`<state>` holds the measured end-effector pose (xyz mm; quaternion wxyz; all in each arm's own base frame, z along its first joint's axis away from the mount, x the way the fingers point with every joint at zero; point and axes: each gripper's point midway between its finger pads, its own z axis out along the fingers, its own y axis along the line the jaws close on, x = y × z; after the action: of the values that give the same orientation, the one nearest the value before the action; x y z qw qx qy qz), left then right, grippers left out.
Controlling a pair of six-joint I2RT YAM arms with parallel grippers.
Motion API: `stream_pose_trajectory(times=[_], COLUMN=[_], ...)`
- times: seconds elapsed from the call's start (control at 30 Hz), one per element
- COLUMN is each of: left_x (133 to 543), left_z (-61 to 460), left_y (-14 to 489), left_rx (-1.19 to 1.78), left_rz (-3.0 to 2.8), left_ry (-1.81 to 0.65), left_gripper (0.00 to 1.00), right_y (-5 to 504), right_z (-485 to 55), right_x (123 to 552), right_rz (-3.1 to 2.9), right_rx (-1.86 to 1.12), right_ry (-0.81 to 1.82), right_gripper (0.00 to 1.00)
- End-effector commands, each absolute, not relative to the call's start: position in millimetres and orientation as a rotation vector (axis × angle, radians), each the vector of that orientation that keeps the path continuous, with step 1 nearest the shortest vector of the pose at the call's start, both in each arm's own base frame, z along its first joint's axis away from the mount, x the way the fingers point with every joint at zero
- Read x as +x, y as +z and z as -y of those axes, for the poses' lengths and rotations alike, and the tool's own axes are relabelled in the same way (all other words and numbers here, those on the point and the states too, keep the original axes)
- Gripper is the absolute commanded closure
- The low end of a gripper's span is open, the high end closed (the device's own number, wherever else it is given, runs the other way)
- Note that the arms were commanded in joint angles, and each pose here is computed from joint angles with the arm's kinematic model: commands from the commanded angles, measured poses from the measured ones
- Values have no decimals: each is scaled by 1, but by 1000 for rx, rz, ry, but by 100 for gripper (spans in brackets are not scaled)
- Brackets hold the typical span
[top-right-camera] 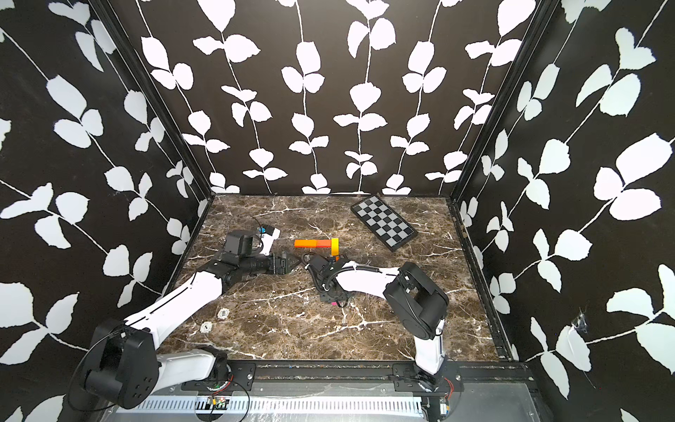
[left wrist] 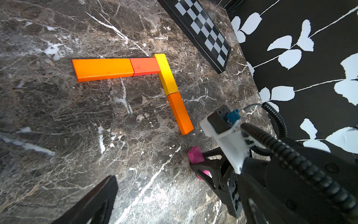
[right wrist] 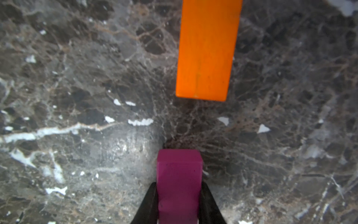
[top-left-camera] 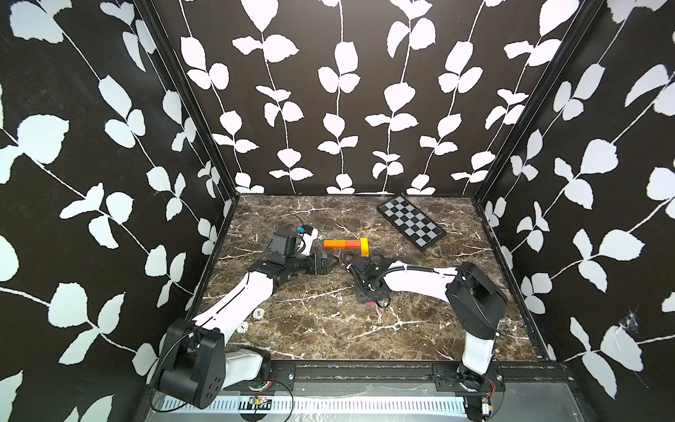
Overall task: Assemble the number 7 with building blocks
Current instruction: Assemble the building block at the center of the board.
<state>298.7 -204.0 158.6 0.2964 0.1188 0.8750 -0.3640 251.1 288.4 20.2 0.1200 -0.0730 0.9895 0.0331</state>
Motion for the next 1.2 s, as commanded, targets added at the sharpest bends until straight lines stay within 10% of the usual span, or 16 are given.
stream_pose_trajectory(times=[0.0, 1.17], left_x=[298, 301], left_z=[204, 204], left_y=[159, 157], left_rx=[341, 344], left_rz=[-2320, -2328], left_ry=[-959, -943], left_gripper=[1, 1], right_y=[16, 3], right_z=[-287, -267], right_x=[259, 280], right_rz=[-2892, -2906], right_rx=[-155, -110], right_ry=[89, -16], right_gripper=[81, 81])
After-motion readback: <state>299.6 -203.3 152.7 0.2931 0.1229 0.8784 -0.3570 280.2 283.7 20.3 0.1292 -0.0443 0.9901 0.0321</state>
